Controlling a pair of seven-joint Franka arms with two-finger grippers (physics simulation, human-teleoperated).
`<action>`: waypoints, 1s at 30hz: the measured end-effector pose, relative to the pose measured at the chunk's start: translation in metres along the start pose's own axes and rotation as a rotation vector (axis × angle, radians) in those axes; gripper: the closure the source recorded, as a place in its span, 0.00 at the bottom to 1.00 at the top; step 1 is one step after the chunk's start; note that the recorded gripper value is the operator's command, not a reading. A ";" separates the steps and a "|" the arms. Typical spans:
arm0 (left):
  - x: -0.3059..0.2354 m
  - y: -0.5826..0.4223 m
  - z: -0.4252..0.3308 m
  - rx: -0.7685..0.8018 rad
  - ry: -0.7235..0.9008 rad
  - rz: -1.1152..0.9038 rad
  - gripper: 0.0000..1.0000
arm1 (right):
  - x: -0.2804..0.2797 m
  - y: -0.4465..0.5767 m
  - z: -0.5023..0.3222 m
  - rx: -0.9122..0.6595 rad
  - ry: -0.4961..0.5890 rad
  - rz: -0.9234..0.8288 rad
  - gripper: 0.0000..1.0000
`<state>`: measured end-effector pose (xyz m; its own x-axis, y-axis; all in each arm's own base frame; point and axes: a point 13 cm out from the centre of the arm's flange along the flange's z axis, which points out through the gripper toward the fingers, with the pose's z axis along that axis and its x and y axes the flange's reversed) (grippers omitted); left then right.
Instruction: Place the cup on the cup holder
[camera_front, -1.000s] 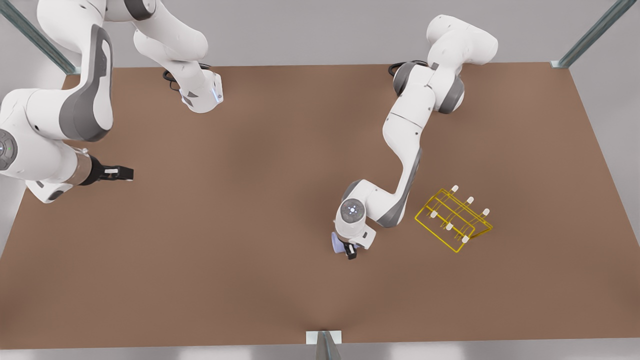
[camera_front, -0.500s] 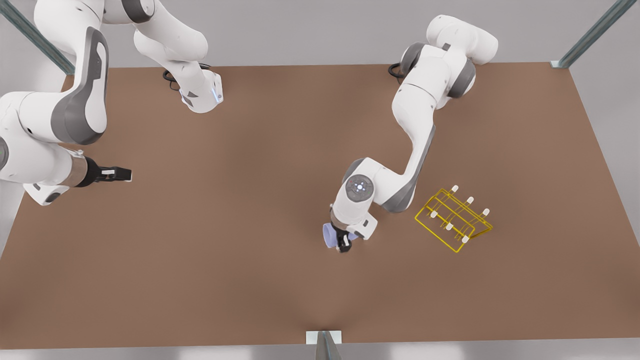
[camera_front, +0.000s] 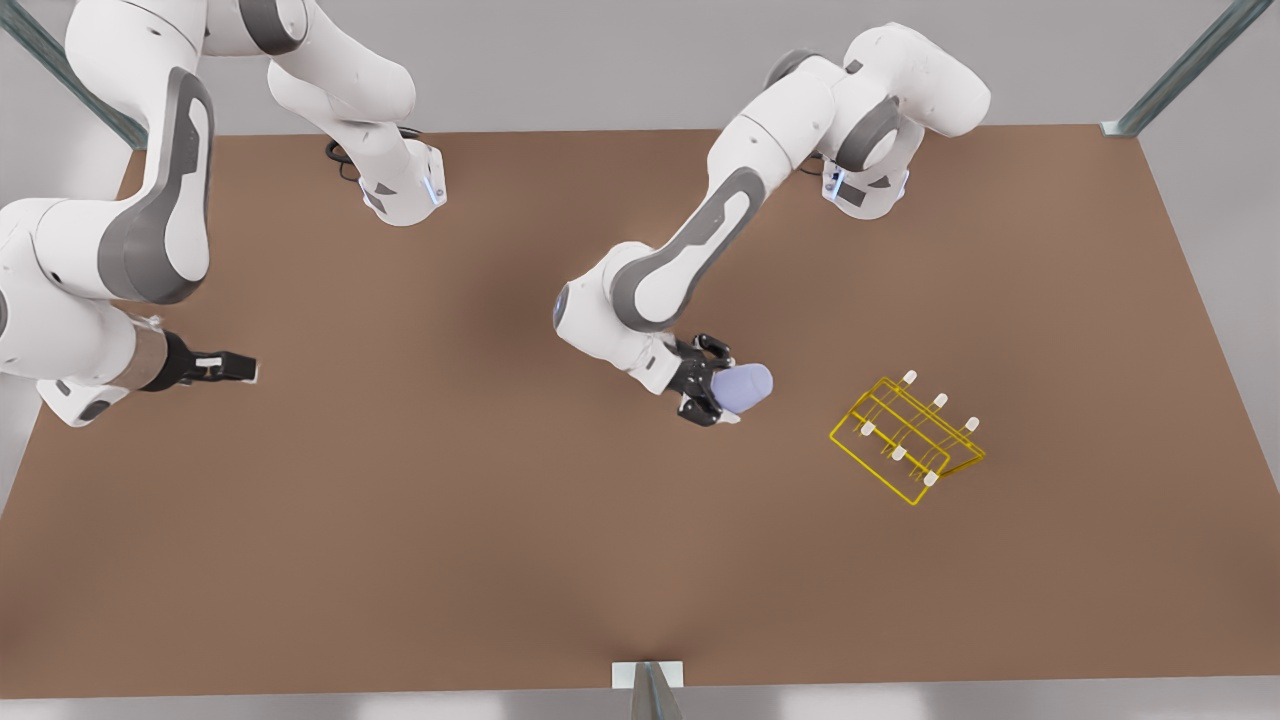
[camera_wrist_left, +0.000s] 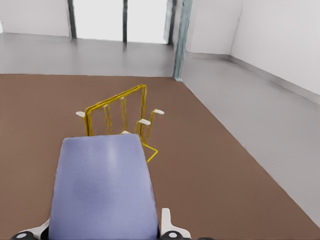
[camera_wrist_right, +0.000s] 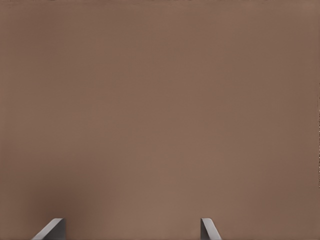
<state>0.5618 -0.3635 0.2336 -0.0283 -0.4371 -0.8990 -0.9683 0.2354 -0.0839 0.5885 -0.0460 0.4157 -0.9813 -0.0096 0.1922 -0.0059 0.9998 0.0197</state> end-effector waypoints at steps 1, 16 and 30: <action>-0.005 0.003 0.018 -0.014 -0.096 0.010 0.30 | -0.002 -0.003 -0.001 0.000 -0.006 0.005 0.00; -0.067 0.011 0.145 -0.181 -0.577 0.017 0.30 | -0.082 0.050 0.037 0.074 -0.149 -0.056 0.00; -0.068 0.001 0.206 -0.183 -0.695 0.066 0.30 | -0.096 0.049 0.040 0.077 -0.190 -0.009 0.00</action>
<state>0.6139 -0.1543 0.2064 0.0179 0.2409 -0.9704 -0.9978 0.0668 -0.0018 0.6745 0.0043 0.3591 -0.9997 -0.0222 0.0040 -0.0224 0.9982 -0.0554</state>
